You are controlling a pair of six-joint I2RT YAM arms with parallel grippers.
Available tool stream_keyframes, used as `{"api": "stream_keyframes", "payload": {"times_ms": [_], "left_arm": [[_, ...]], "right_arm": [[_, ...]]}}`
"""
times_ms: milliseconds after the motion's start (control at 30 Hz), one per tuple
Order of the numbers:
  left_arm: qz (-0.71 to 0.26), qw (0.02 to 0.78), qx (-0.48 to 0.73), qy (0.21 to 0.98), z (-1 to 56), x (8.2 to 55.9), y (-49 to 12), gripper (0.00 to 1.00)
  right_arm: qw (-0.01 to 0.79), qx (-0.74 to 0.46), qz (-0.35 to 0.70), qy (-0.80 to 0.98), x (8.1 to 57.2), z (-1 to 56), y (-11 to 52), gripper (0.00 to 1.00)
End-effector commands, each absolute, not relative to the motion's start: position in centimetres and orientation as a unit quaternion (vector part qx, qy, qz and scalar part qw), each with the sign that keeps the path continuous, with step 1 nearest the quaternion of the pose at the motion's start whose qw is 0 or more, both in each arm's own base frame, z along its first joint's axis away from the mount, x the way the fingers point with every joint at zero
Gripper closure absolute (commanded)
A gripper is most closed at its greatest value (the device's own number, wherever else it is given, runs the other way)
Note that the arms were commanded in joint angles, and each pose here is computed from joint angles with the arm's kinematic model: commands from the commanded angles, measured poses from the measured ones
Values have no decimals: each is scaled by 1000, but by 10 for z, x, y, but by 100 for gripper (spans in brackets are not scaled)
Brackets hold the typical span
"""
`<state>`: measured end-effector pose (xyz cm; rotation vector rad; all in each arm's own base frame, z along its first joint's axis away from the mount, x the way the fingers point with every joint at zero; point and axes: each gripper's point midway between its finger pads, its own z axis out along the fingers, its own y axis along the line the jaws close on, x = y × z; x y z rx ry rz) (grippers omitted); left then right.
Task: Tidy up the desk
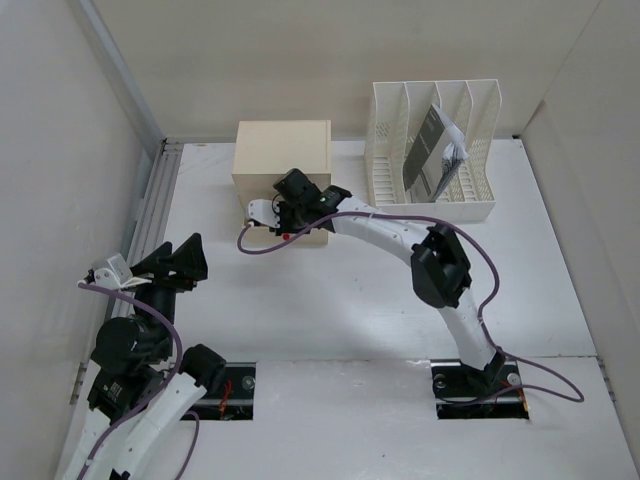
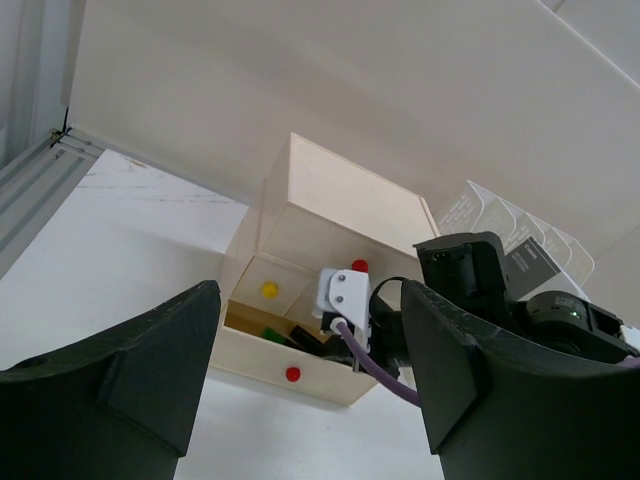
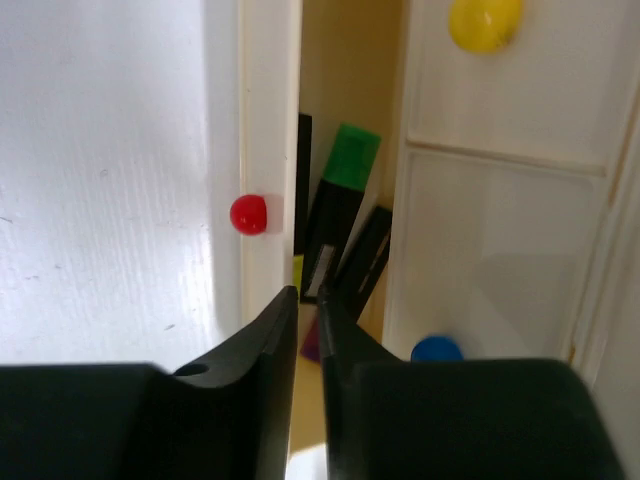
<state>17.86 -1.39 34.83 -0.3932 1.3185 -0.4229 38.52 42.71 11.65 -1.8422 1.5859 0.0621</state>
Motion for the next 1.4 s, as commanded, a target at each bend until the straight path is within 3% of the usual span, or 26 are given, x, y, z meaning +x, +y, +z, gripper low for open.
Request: {"api": "stream_keyframes", "payload": {"times_ms": [0, 67, 333, 467, 600, 800, 1133, 1367], "left_arm": [[-200, 761, -182, 590, 357, 177, -13, 30], [-200, 761, -182, 590, 357, 177, -13, 30], [-200, 761, -182, 590, 357, 177, -13, 30], [-200, 761, -182, 590, 357, 177, -13, 30], [-200, 761, -182, 590, 357, 177, -13, 30], [-198, 759, -181, 593, 356, 179, -14, 30], [-198, 759, -181, 593, 356, 179, -14, 30], [-198, 759, -181, 593, 356, 179, -14, 30]], "right_arm": [[412, -681, 68, 602, 381, 180, 431, 83], [420, -686, 101, 585, 365, 197, 433, 100], [304, -746, 204, 557, 312, 153, 427, 100], [248, -751, 211, 574, 307, 110, 424, 100], [251, -741, 186, 595, 320, 96, 423, 100], [304, -688, 108, 650, 359, 80, 420, 100], [432, -570, -61, 697, 433, 107, 397, 95], [464, -532, -126, 697, 450, 119, 380, 93]]}}
